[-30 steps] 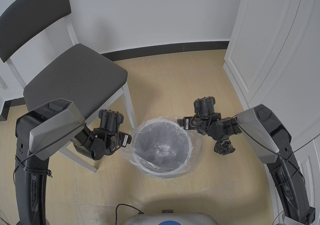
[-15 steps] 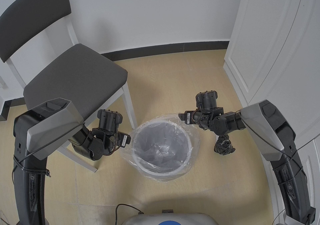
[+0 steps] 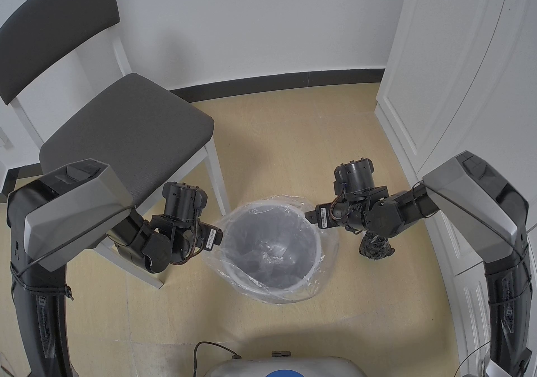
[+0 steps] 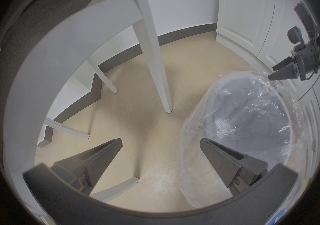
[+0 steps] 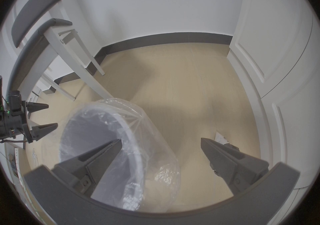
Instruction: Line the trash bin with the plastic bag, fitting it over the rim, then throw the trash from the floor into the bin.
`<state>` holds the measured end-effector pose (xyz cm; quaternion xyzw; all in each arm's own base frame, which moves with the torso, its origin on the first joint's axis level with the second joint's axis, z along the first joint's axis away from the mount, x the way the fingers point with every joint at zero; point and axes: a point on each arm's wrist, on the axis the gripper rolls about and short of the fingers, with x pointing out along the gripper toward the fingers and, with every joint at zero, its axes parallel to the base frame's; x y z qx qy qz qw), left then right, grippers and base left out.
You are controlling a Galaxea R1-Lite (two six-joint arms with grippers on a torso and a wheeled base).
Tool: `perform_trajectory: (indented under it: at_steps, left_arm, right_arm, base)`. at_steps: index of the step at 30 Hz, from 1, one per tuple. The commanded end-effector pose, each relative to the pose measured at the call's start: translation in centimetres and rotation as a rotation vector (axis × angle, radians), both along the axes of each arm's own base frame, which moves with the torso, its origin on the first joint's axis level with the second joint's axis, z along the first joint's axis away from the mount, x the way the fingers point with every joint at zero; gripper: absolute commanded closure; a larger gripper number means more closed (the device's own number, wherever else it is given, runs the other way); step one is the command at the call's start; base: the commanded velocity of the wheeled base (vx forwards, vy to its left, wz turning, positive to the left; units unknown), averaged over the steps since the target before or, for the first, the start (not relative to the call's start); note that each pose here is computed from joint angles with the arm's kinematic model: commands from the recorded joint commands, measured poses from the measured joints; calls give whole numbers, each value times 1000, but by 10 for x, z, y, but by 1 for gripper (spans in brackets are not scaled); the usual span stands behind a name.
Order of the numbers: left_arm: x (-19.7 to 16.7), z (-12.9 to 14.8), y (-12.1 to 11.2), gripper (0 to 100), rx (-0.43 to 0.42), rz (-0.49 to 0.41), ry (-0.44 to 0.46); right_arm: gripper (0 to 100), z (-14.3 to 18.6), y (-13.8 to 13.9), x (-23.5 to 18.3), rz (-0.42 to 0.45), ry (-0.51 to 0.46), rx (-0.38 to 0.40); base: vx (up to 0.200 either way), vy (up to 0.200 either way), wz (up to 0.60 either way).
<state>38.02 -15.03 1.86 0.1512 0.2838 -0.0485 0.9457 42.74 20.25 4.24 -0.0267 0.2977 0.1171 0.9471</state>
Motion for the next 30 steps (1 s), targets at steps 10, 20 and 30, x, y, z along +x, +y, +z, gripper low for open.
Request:
perform_trajectory:
  at_steps: [10, 20, 30]
  left_arm:
    - [-14, 15, 1, 0, 8, -25, 19]
    - [-10, 5, 10, 0, 54, -84, 93]
    - [-6, -28, 17, 0, 78, -70, 174]
  right_arm:
    - [0, 28, -12, -58, 58, 45, -65]
    - [0, -1, -28, -80, 48, 163, -120]
    - [0, -46, -27, -69, 37, 203, -132]
  base:
    - [0, 0, 0]
    - [0, 0, 0]
    - [0, 0, 0]
